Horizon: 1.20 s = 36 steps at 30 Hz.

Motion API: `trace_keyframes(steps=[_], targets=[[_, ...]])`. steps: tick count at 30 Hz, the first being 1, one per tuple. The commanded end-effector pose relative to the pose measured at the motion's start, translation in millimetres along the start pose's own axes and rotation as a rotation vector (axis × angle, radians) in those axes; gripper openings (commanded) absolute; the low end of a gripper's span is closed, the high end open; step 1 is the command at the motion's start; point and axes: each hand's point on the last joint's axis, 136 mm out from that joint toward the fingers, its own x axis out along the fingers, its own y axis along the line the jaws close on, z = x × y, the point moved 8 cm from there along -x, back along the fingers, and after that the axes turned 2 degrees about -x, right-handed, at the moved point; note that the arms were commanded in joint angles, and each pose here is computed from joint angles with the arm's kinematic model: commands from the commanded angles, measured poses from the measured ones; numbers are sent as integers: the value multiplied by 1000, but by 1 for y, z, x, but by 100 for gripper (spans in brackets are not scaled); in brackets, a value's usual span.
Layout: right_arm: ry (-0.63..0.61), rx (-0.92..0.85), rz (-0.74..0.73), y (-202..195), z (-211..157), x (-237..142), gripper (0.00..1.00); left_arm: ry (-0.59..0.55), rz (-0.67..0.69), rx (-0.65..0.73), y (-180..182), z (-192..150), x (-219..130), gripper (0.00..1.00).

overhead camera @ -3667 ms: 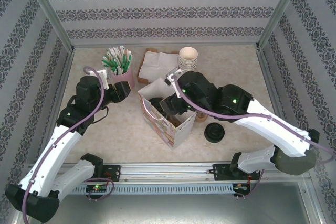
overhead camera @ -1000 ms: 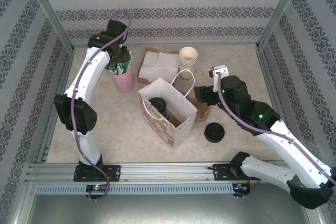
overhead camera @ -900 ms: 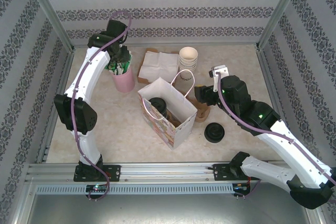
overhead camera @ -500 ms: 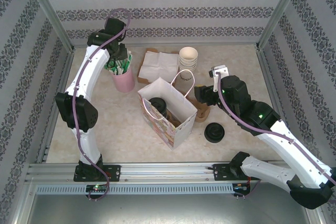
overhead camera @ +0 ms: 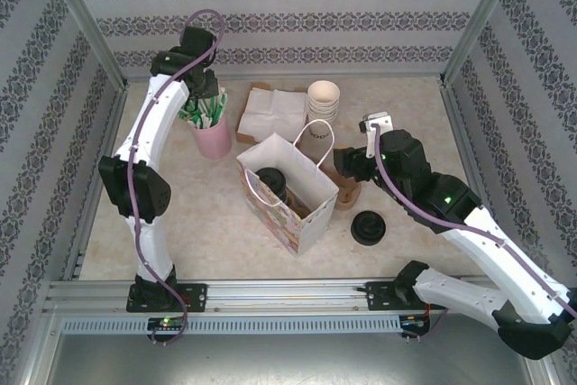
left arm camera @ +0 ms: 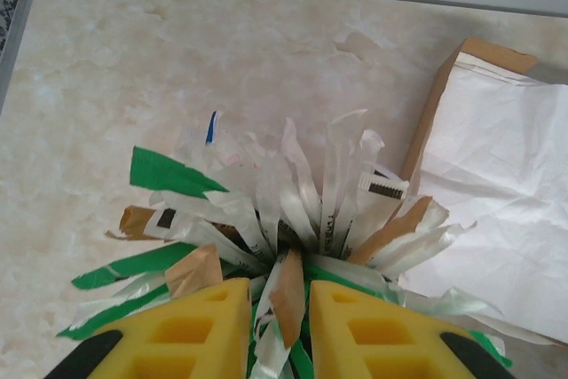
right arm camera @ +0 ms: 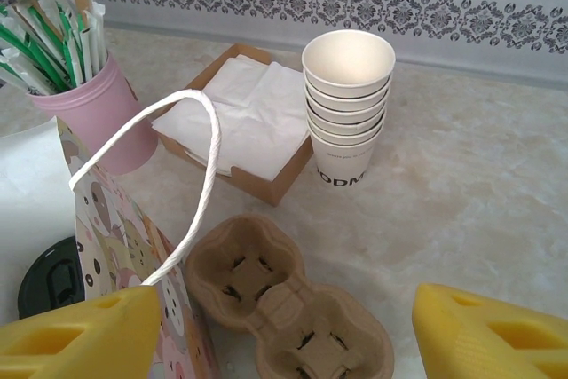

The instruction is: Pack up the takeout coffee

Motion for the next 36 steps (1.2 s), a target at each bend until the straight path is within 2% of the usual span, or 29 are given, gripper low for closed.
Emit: trace_keyframes(steps=[1, 11, 16, 22, 36], targets=[[9, 15, 4, -1, -1, 2, 75, -37, 18, 1, 4, 12, 0, 24], [12, 15, 4, -1, -2, 3, 75, -20, -4, 11, -1, 15, 6, 13], [11, 12, 7, 0, -1, 3, 75, -6, -9, 21, -1, 13, 6, 15], [13, 11, 5, 0, -2, 4, 76, -14, 52, 39, 6, 12, 2, 22], [13, 7, 12, 2, 0, 7, 76, 38, -8, 39, 0, 5, 5, 21]])
